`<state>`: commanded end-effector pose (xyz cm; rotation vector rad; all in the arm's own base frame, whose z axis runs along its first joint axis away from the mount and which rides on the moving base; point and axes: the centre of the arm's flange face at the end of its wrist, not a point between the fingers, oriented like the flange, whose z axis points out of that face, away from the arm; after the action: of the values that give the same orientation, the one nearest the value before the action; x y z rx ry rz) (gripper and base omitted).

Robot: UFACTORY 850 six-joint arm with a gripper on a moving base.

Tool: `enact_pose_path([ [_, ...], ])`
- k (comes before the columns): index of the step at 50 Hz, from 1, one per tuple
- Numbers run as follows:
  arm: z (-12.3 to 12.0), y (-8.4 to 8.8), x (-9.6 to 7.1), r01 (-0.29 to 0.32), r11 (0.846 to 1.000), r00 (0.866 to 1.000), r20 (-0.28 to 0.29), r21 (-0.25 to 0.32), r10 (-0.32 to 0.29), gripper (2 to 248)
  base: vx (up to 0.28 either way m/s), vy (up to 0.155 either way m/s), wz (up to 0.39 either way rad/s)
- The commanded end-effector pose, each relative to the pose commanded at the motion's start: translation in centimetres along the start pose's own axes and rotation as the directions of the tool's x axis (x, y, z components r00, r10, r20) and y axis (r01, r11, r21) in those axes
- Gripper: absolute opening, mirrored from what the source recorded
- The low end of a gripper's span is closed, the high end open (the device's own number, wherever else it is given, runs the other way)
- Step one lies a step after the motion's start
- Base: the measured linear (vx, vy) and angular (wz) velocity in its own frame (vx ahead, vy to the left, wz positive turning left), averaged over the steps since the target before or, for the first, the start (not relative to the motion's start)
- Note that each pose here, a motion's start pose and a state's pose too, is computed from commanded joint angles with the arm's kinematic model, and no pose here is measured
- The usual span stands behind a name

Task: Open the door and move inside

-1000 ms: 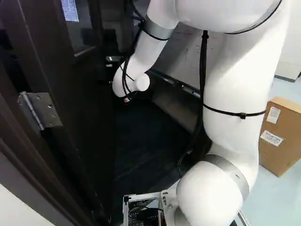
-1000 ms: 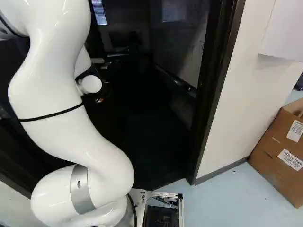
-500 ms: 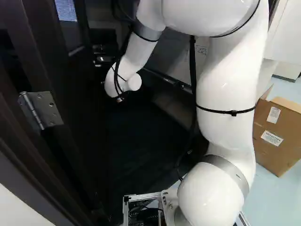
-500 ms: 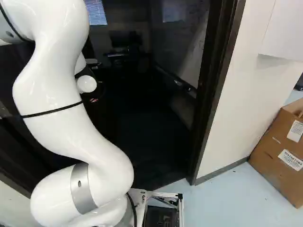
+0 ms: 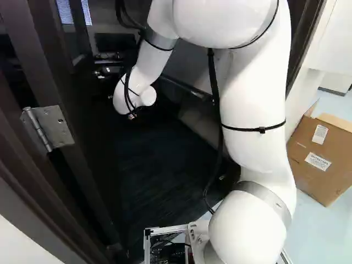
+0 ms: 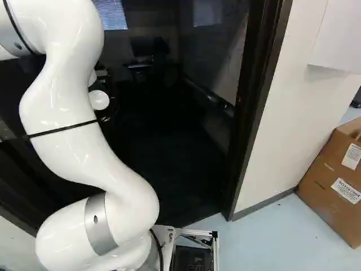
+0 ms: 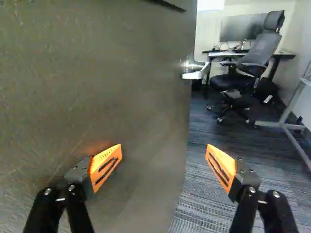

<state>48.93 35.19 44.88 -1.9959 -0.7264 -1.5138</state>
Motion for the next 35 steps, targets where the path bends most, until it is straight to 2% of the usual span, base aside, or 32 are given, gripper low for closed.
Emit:
enact_pose_path([
  [35,5.0,-4.2,0.2,0.068,0.992,0.998,-0.014,0.109,-0.067,247,0.0,0.0,0.0],
])
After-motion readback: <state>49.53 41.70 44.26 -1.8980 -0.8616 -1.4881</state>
